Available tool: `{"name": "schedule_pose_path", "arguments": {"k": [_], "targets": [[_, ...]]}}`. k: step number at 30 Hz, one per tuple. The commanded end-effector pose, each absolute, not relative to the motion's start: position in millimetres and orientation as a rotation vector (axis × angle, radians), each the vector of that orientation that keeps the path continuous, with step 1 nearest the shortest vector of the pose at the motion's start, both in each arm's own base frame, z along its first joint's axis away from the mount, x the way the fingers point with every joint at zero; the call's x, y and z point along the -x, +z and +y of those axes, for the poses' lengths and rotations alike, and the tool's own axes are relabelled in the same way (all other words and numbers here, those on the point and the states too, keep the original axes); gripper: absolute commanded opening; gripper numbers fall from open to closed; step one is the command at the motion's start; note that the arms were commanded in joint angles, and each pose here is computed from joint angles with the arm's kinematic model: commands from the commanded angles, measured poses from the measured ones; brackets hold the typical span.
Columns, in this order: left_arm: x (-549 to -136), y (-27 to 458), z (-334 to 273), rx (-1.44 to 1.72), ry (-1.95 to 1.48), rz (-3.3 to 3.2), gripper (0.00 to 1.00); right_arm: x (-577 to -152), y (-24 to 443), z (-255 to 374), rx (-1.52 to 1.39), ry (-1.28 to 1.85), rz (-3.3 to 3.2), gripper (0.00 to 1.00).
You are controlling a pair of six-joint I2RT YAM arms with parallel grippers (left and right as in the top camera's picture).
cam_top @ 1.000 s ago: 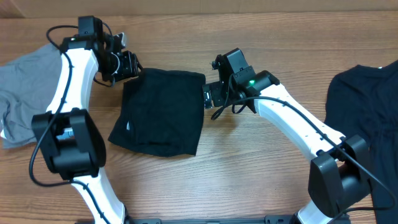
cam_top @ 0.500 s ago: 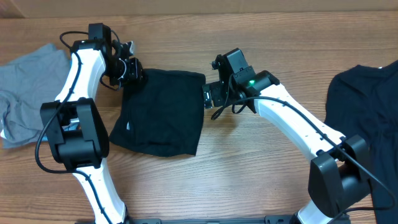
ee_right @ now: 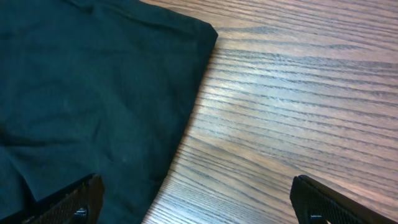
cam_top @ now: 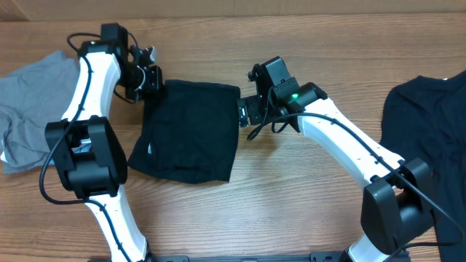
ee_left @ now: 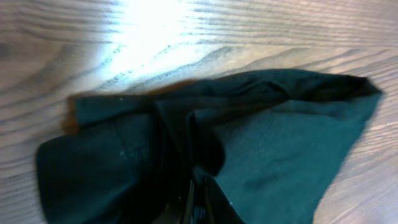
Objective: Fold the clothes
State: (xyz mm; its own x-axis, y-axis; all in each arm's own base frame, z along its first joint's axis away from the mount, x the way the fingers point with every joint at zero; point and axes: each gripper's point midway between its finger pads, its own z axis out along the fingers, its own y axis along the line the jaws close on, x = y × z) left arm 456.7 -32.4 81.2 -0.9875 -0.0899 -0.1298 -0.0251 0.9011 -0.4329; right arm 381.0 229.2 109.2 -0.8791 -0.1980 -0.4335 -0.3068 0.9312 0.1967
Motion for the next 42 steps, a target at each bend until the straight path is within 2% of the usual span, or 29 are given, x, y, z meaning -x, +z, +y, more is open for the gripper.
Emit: {"name": "schedule_pose_path", "arguments": {"k": [1,8,16,17,18,19,20,22,23,27,31,33,34,35,36,37,38,40,42], "targets": [[-469,102,-11,0.106,-0.540,2.891,0.09,-380,108,229,0.358,0.359,2.674,1.00],[-452,90,18,0.261,-0.276,2.995,0.05,-380,108,229,0.359,0.360,2.674,1.00],[-445,81,38,0.435,-0.094,3.015,0.08,-379,108,229,0.359,0.357,2.678,1.00],[-438,73,45,0.496,-0.017,3.031,0.10,-379,108,229,0.358,0.358,2.679,0.99],[-434,71,48,0.519,0.021,3.038,0.18,-379,108,228,0.359,0.358,2.682,0.98],[-432,70,52,0.535,0.051,3.040,0.33,-377,107,229,0.361,0.362,2.686,0.97],[-430,71,56,0.557,0.088,3.041,0.43,-377,108,229,0.363,0.366,2.687,0.96],[-427,77,60,0.598,0.130,3.034,0.56,-375,109,231,0.369,0.387,2.689,0.95],[-428,81,62,0.626,0.142,3.026,0.58,-374,111,233,0.373,0.406,2.687,0.95],[-433,113,59,0.708,0.137,2.970,0.59,-368,126,247,0.403,0.533,2.659,0.95],[-441,146,37,0.619,0.050,2.934,0.61,-358,136,266,0.454,0.710,2.640,0.95],[-444,153,6,0.441,-0.138,2.964,0.66,-353,138,272,0.475,0.778,2.642,0.86],[-444,155,-10,0.341,-0.250,2.976,0.67,-350,139,275,0.484,0.807,2.641,0.71],[-442,160,-36,0.178,-0.443,2.976,0.67,-346,141,279,0.498,0.853,2.639,0.47],[-439,164,-56,0.047,-0.601,2.956,0.66,-344,143,283,0.510,0.892,2.635,0.15],[-435,168,-74,-0.084,-0.739,2.922,0.63,-340,146,287,0.523,0.935,2.632,0.04],[-432,170,-86,-0.185,-0.835,2.887,0.56,-337,148,289,0.533,0.967,2.629,0.04],[-426,166,-95,-0.263,-0.905,2.869,0.34,-326,153,298,0.589,1.079,2.611,0.04],[-423,154,-96,-0.267,-0.920,2.884,0.04,-318,156,305,0.618,1.164,2.597,0.04]]}}
